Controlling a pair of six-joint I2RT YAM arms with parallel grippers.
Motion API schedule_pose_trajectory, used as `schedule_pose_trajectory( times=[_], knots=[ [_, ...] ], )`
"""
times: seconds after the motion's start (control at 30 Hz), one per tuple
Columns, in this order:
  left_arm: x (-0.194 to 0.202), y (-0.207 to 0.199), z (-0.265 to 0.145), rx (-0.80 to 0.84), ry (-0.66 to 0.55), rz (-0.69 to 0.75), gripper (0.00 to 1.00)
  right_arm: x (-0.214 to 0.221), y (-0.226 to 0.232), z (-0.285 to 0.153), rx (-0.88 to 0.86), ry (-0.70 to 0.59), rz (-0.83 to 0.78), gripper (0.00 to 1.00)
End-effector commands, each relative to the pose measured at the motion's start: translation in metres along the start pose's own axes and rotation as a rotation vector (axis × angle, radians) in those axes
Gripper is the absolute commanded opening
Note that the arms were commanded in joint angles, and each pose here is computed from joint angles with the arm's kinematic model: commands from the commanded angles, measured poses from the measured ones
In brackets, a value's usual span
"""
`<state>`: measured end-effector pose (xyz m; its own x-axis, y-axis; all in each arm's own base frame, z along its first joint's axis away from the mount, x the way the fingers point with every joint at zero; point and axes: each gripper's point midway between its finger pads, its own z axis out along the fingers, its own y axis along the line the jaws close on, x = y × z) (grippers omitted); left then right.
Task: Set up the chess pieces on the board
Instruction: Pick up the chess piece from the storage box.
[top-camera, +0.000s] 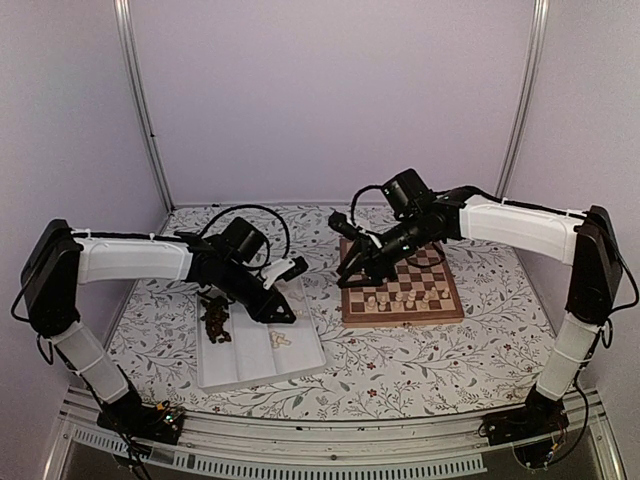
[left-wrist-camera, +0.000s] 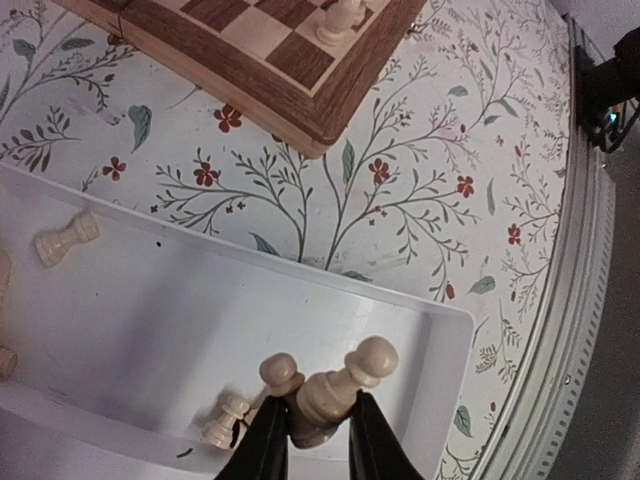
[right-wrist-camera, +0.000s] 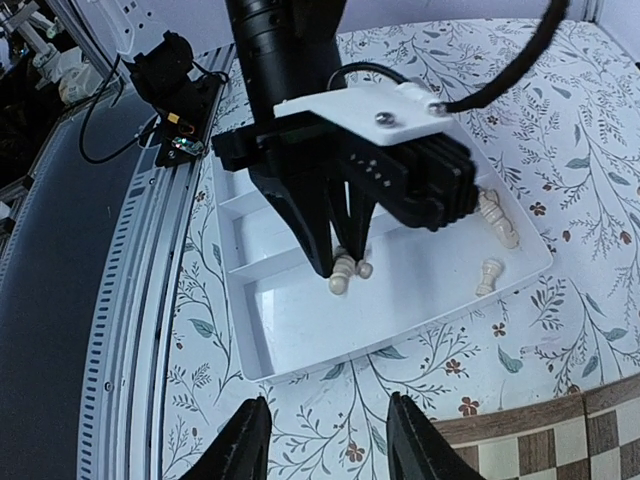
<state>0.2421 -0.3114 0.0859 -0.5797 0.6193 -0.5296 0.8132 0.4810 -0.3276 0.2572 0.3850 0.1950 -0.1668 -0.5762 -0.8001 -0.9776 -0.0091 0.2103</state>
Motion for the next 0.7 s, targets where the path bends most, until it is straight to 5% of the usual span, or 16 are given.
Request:
schedule_pose_trajectory(
  times=[0.0, 0.67],
  knots=[
    [-0.018, -0.010, -0.017, 0.137, -0.106, -0.034, 0.19, 0.000, 0.013, 0.030, -0.008, 0.063, -0.033, 0.44],
    [-0.030, -0.017, -0.034, 0.235, -0.168, -0.046, 0.23, -0.007, 0.007, 0.097, -0.086, 0.107, 0.048, 0.42]
  ],
)
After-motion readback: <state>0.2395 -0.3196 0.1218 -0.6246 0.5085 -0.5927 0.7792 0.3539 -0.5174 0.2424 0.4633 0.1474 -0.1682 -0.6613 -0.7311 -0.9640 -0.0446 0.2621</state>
